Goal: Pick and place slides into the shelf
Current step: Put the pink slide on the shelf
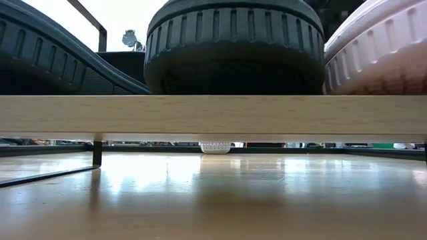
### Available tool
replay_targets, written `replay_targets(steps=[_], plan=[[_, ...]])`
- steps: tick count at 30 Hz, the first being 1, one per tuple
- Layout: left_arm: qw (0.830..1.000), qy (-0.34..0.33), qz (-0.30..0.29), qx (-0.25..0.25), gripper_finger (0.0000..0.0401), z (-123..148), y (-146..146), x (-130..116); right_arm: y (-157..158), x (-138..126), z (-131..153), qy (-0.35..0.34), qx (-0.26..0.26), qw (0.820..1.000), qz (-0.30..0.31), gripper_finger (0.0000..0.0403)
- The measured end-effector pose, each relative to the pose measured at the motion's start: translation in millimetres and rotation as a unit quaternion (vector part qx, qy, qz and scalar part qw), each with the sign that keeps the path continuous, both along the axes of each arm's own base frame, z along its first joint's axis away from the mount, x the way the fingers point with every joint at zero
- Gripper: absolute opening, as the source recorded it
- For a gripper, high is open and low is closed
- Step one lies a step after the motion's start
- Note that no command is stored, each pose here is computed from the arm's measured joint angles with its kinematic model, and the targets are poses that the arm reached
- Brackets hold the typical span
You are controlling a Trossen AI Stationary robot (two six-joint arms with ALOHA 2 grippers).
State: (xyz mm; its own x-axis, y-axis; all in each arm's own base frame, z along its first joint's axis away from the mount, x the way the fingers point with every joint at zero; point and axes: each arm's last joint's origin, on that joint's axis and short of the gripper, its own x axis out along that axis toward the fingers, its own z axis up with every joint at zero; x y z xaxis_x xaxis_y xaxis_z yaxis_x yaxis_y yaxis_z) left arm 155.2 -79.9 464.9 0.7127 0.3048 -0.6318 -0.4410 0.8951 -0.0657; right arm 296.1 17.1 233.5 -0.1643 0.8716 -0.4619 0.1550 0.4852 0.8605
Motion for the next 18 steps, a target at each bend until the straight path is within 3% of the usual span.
replay_targets(steps=[18], plan=[[1.000,0.002,-0.004,0.001,0.0047,-0.1,-0.1,0.0,-6.0,6.2,-7.6,0.025,-0.009,0.998,-0.048,0.0000]])
